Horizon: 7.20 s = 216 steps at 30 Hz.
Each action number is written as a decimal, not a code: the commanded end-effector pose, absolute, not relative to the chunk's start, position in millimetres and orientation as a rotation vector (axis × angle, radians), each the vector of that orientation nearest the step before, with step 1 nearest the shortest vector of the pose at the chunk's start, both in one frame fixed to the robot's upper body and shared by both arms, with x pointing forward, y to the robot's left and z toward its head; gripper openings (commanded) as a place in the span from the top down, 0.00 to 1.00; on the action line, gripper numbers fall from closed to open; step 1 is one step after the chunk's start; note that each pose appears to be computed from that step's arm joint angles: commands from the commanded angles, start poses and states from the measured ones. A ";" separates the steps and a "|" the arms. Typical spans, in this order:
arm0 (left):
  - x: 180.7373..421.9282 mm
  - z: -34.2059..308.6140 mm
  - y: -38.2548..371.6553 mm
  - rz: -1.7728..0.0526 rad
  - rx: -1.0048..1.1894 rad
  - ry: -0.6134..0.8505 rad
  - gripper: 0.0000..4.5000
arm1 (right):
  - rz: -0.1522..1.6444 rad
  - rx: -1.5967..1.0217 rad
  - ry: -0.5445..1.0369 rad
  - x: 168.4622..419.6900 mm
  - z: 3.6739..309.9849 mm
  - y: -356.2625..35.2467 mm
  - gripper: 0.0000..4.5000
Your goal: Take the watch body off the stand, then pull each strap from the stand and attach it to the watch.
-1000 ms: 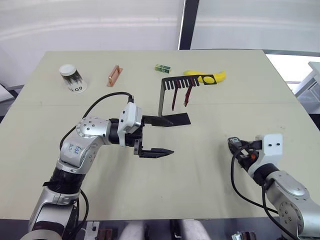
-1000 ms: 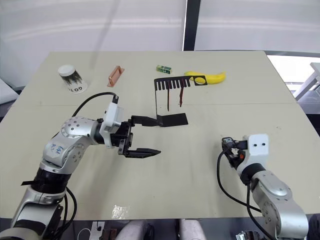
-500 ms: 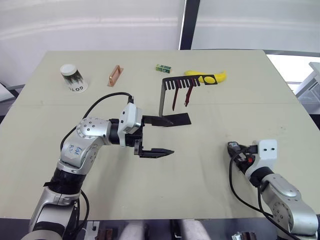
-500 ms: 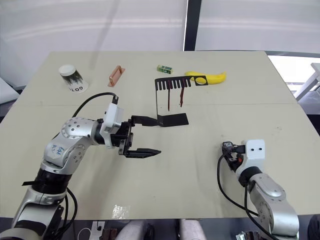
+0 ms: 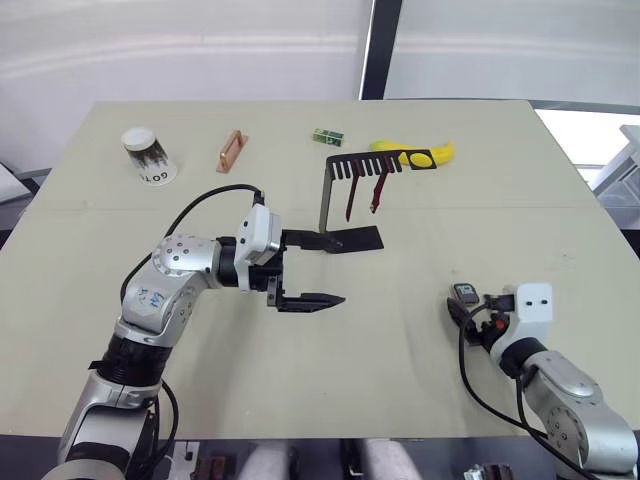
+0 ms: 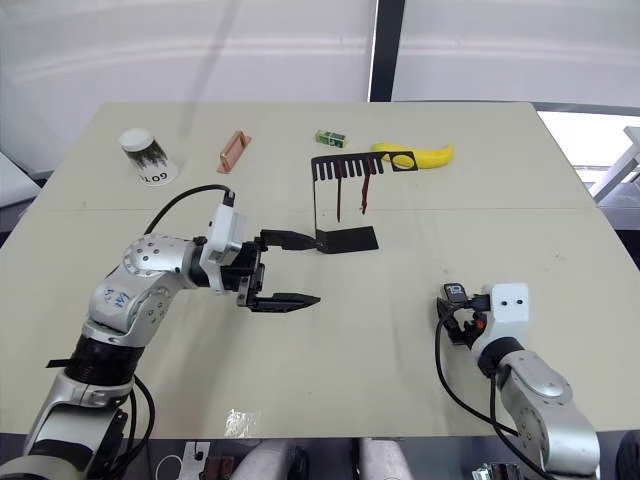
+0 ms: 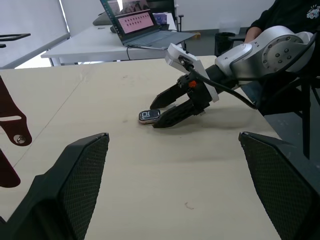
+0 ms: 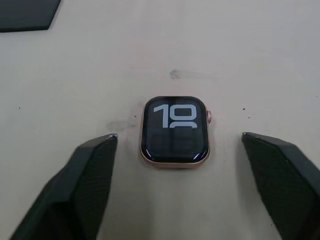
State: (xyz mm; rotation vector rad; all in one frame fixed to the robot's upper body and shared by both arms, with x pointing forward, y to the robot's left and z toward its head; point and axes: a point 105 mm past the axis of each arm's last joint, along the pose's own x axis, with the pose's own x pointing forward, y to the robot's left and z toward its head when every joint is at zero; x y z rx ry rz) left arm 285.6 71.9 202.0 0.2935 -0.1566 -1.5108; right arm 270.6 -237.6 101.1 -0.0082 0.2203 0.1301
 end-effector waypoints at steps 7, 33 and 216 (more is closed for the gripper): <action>302.8 184.6 163.9 -1.078 0.205 -0.050 0.00 | 0.264 -0.150 0.195 191.9 160.3 -305.7 0.01; 324.4 169.0 223.2 -0.641 0.257 -0.033 0.00 | 0.080 -0.210 0.141 183.8 163.8 -358.2 0.01; 403.7 184.3 28.1 -0.470 0.084 -0.121 1.00 | 0.327 -0.212 -0.246 338.5 240.5 -69.5 0.98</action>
